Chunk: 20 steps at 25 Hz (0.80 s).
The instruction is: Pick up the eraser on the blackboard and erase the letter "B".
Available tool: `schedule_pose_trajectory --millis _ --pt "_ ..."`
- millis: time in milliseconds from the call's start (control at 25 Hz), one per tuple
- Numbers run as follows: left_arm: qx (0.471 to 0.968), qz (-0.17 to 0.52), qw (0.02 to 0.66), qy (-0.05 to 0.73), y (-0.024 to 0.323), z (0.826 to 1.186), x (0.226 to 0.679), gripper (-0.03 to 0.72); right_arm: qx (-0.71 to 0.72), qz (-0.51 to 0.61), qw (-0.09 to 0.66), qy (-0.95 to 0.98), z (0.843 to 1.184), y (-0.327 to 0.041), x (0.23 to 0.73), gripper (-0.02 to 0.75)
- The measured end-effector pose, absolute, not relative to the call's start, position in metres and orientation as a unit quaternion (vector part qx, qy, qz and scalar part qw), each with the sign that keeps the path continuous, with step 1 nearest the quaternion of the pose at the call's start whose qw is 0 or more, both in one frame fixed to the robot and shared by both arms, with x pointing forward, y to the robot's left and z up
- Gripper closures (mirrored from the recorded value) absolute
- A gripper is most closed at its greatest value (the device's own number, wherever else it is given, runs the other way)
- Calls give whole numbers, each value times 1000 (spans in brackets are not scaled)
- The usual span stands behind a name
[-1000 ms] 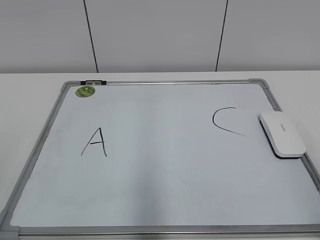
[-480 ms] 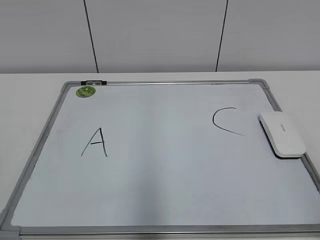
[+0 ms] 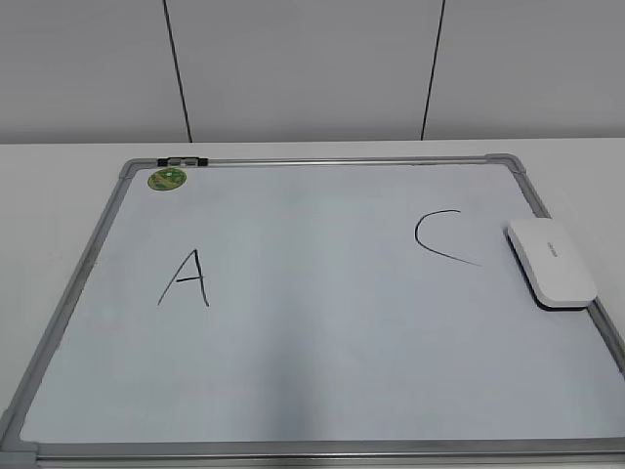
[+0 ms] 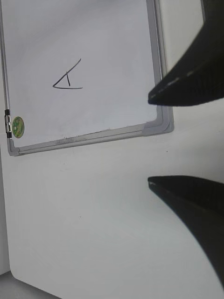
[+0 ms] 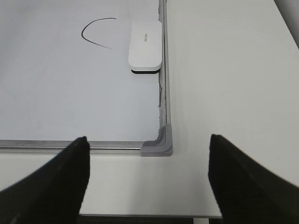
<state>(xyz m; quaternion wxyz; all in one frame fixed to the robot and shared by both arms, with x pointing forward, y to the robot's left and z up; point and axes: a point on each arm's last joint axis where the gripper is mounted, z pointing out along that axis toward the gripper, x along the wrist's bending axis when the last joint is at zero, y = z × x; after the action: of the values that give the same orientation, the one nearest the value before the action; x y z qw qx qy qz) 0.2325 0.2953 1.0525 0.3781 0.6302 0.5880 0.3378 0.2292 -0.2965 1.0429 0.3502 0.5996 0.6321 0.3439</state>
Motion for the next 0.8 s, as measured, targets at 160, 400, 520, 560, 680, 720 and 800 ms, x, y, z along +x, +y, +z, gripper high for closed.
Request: schedule_pose_trajectory --millis 160,400,520,560,680,720,800 --pt "630 338 378 588 295 1053 232 337 600 343 350 632 1043 -296 229 150" --pt "630 338 378 588 295 1053 232 365 600 343 350 632 1043 -296 229 150" --pt "630 338 378 588 295 1053 232 370 600 343 350 632 1043 -296 229 150" --pt "630 338 378 588 295 1053 232 371 600 343 350 632 1043 -296 229 150" --pt "630 338 378 588 295 1053 232 372 600 343 350 632 1043 -296 229 150" --pt "630 338 378 588 295 1053 232 372 600 343 350 632 1043 -296 229 150" --pt "630 338 378 588 295 1053 232 372 600 343 350 632 1043 -296 229 150"
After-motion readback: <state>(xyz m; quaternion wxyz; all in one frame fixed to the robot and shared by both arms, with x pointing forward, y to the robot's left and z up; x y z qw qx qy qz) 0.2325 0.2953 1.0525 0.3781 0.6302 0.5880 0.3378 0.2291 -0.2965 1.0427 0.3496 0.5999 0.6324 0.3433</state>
